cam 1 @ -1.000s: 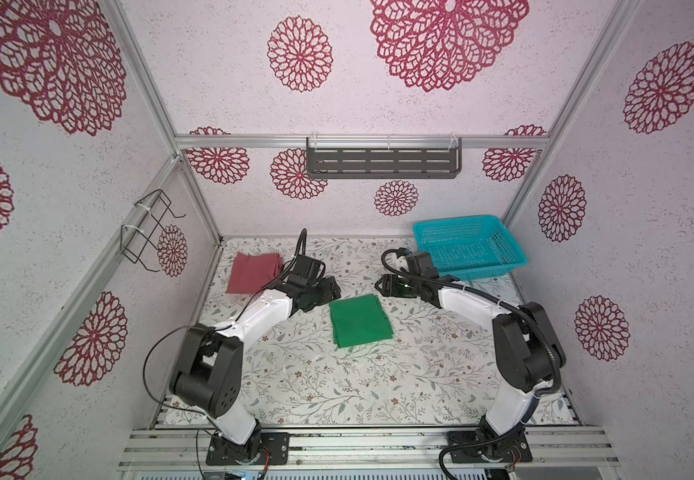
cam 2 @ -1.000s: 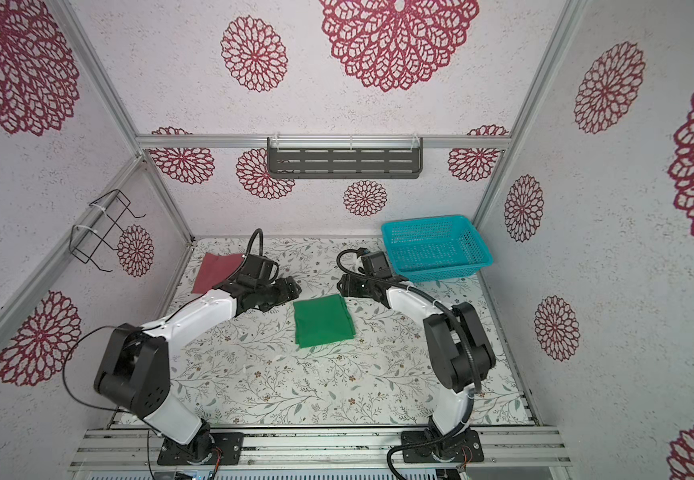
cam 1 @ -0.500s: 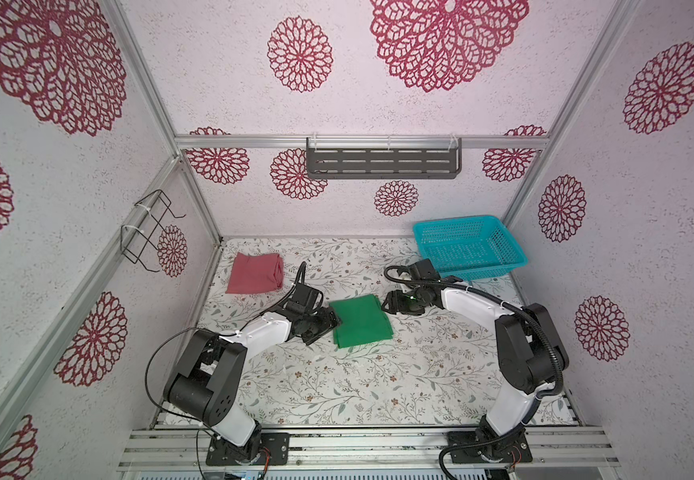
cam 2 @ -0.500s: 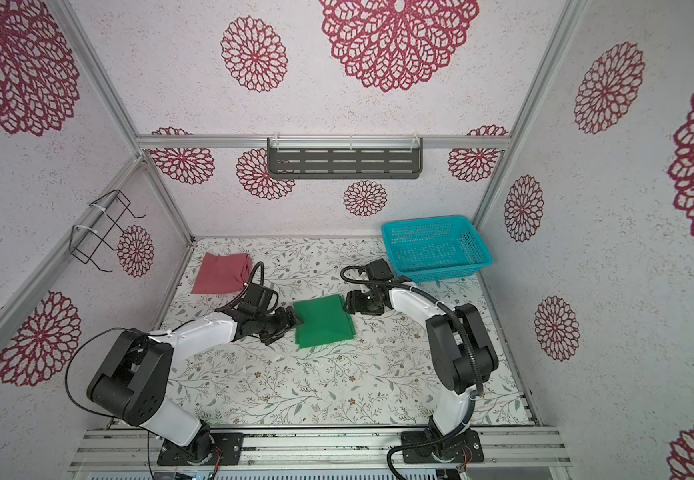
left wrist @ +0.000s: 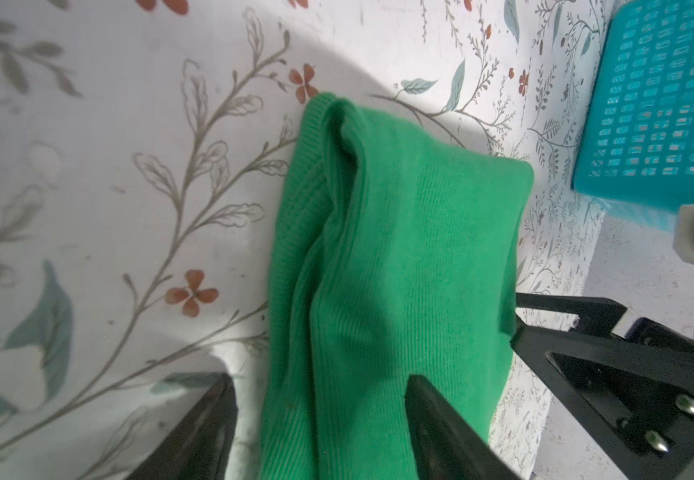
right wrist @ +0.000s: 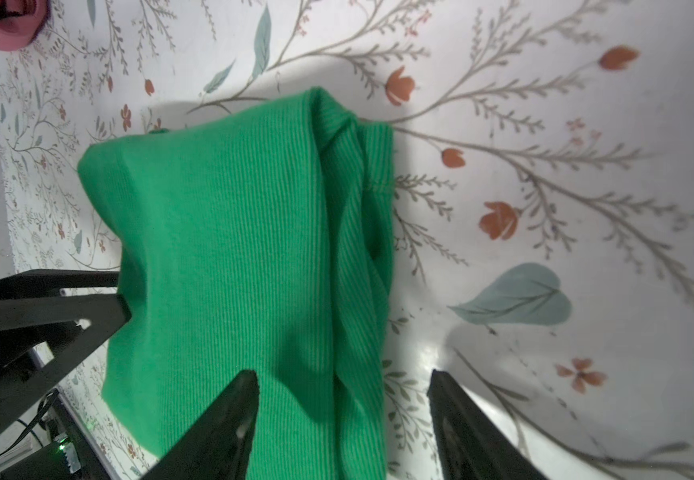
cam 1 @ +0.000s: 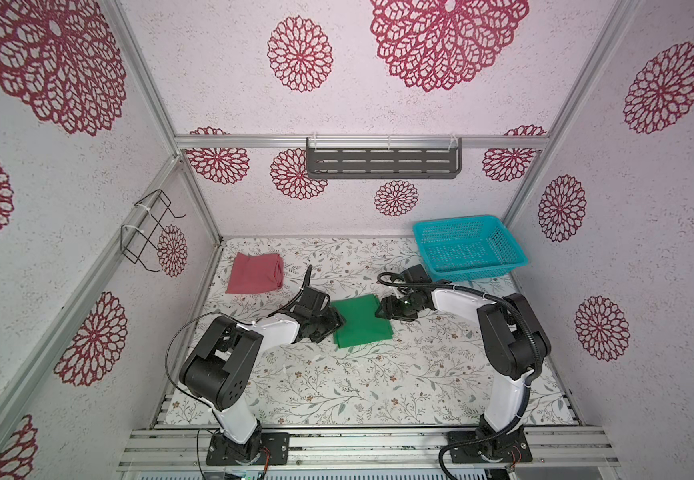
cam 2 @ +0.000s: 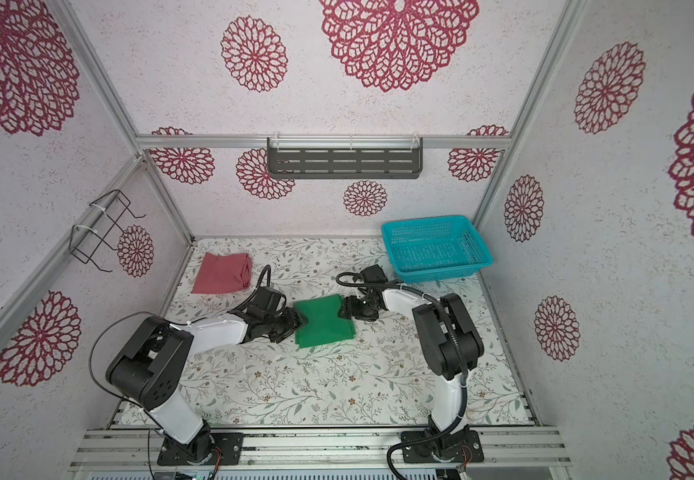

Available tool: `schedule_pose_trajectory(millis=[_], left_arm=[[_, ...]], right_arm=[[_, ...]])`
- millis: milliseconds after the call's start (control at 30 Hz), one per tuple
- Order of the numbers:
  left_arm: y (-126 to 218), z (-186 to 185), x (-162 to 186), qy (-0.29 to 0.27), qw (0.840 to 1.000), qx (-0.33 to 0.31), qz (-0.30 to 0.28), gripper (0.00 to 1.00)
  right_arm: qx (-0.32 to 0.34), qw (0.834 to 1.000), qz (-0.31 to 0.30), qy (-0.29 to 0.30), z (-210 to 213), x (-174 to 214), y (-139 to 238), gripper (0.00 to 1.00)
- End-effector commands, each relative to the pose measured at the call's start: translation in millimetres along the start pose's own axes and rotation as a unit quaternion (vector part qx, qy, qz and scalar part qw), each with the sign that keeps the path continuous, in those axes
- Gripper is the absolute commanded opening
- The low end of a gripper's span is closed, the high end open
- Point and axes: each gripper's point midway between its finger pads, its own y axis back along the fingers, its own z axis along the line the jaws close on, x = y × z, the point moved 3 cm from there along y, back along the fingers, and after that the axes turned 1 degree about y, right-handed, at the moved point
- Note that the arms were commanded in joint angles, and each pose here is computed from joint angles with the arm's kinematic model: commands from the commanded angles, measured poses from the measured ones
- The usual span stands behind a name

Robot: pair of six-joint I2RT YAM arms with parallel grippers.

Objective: Fold and stack the tank tops
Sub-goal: 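Grasp the folded green top's sides with both grippers and lift it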

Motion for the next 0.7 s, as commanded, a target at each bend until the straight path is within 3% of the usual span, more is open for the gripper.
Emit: schedule_pose_trajectory(millis=[0,467,667], left_arm=[[-13.2,26.2,20.1,0.017,0.998,-0.050,0.025,0.61],[-24.2,28.2,34.8,0.024,0.998,-0.049,0.023,0.45],[-27.0,29.7,35.8,0.026,0.998,-0.051,0.025,0.22]], right_arm=[[-0.023,1.000,-0.006,0.004,11.9,-2.2,-0.1,0.68],[-0.051,0.998,0.027,-0.007,27.3,20.6,-31.3,0.65],[-0.078,0.996,0.029,-0.038,30.0,25.8,-47.9,0.48]])
